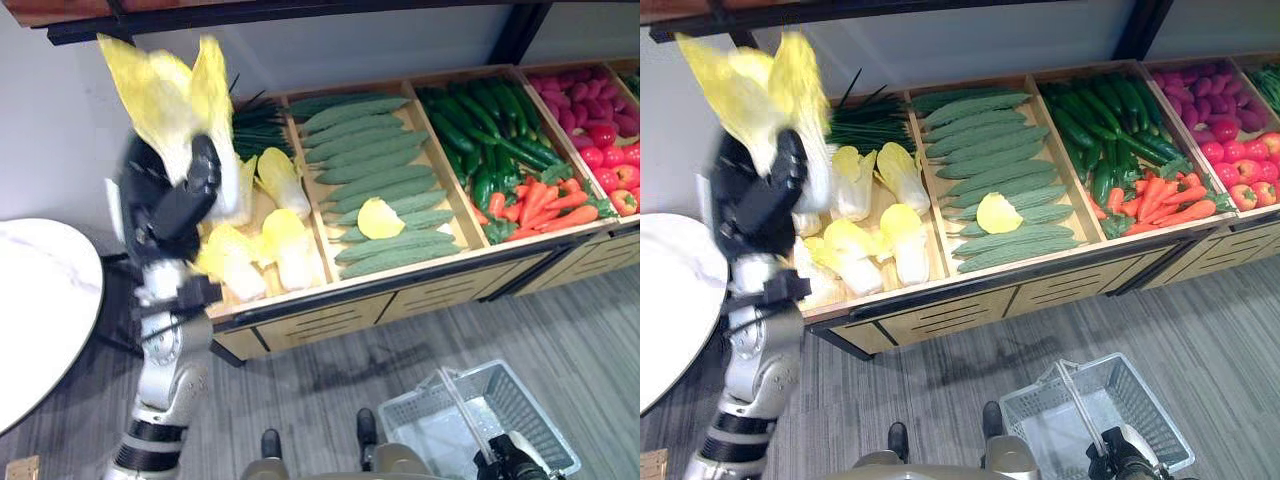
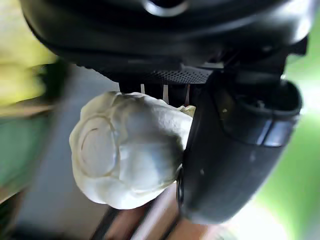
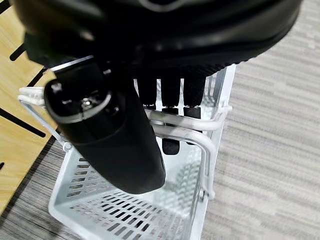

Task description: Get the vegetables into the basket

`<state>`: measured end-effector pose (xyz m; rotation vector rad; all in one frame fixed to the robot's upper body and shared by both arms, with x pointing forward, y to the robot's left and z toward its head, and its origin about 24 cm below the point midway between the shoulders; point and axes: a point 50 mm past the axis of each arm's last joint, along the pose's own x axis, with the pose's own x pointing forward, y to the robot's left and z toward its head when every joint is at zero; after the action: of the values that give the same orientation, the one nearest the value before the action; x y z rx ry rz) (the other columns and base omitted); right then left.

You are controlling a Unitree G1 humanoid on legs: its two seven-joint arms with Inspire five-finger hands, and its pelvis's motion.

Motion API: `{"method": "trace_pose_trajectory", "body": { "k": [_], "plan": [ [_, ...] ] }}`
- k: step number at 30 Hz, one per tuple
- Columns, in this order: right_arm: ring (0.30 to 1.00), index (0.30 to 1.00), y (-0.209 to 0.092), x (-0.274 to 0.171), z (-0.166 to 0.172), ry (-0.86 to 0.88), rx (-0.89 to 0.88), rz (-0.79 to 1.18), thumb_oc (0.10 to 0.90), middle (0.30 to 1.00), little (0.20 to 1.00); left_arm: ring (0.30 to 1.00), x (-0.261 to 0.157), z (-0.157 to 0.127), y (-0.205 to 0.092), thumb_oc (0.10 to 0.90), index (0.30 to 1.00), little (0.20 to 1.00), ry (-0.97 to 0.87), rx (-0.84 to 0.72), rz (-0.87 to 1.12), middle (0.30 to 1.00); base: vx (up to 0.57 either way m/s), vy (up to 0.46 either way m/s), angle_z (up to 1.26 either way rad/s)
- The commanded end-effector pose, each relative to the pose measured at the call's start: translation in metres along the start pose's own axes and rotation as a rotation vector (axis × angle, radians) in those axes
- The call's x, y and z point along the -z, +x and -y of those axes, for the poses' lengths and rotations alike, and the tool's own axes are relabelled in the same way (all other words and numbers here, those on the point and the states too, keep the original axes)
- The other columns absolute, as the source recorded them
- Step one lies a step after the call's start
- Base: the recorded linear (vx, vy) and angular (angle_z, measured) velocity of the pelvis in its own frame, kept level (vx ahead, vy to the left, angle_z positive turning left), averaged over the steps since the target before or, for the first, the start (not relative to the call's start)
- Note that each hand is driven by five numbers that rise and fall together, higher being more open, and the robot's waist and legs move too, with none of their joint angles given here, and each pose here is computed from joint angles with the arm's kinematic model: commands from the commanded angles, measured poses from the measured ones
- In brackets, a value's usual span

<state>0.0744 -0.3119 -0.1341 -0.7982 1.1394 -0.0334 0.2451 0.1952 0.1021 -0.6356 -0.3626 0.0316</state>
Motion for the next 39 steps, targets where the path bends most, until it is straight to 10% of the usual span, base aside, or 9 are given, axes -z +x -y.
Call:
{"method": "trace_pose_trajectory", "body": {
  "k": [1,39],
  "plan": [
    [0.3,0.3,-0.001,0.012,0.015,-0.023,0.037,-0.014,0.4,0.3,0.3,0.3,-0.023,0.018,0.013,0.4,0.3,0.3,-0.074,0.226,0.09,0.3,0.0,0.009,-0.08],
    [0.3,0.3,-0.01,0.033,-0.006,0.18,0.034,-0.132,0.4,0.3,0.3,0.3,-0.001,0.026,0.007,0.4,0.3,0.3,0.146,0.469,-0.112,0.3,-0.09,0.061,-0.68]
  ]
}}
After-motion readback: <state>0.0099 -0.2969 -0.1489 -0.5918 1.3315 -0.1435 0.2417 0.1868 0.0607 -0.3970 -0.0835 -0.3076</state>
